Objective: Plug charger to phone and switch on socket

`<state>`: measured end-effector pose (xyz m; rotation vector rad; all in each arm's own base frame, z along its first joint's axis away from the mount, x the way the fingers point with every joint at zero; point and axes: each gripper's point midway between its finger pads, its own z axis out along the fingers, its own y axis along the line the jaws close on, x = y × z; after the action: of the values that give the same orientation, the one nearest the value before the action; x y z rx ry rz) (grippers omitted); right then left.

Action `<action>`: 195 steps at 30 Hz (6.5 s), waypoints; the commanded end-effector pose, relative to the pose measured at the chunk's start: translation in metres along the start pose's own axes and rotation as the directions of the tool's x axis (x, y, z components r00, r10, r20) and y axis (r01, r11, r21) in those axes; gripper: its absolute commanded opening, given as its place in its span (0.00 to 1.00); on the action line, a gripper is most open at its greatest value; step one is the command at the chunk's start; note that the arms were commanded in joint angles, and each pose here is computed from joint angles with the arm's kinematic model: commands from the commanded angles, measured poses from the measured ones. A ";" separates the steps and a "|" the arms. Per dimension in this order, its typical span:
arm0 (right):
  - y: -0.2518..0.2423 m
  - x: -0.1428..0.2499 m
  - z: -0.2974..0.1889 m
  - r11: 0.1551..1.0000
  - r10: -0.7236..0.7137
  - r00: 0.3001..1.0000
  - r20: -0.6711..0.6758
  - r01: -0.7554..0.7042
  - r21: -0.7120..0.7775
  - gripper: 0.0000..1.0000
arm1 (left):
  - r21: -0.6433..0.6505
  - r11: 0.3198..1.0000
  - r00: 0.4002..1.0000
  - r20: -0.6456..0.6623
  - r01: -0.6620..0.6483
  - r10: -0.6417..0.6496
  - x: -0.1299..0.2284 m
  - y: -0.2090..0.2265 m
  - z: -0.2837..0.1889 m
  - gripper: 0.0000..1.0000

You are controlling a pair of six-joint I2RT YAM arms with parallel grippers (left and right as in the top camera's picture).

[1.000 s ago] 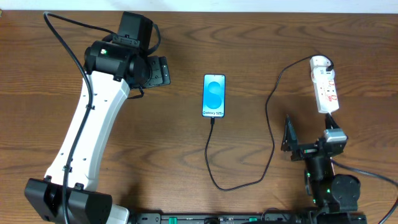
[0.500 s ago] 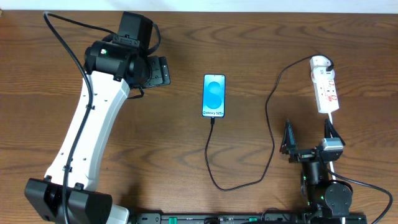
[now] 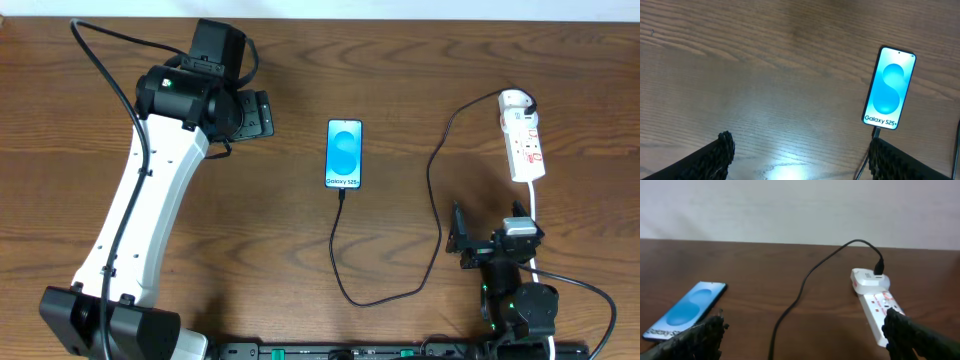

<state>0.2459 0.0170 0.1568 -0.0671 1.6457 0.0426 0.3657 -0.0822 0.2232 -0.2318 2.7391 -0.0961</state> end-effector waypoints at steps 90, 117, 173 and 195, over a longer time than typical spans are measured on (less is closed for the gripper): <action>-0.003 0.000 0.000 0.998 -0.059 0.998 0.000 0.059 0.014 0.99 | 0.170 0.954 0.863 0.486 -0.246 0.136 0.131 0.066 0.024 0.88; -0.003 0.000 0.000 0.998 -0.059 0.998 0.000 0.059 0.014 0.99 | 0.127 0.957 0.633 0.771 -0.262 0.071 0.146 0.079 0.023 0.88; -0.003 0.000 0.000 0.998 -0.059 0.998 0.000 0.059 0.014 0.99 | -0.020 0.985 0.508 0.855 -0.173 0.107 0.129 0.106 0.029 0.88; -0.003 0.000 0.000 0.998 -0.059 0.998 0.000 0.059 0.014 0.99 | -0.020 0.985 0.511 0.853 -0.173 0.107 0.129 0.106 0.030 0.88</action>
<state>0.2459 0.0170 0.1569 -0.1082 1.6430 0.0045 0.2452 -0.0045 0.1519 -0.0108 1.6752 -0.0402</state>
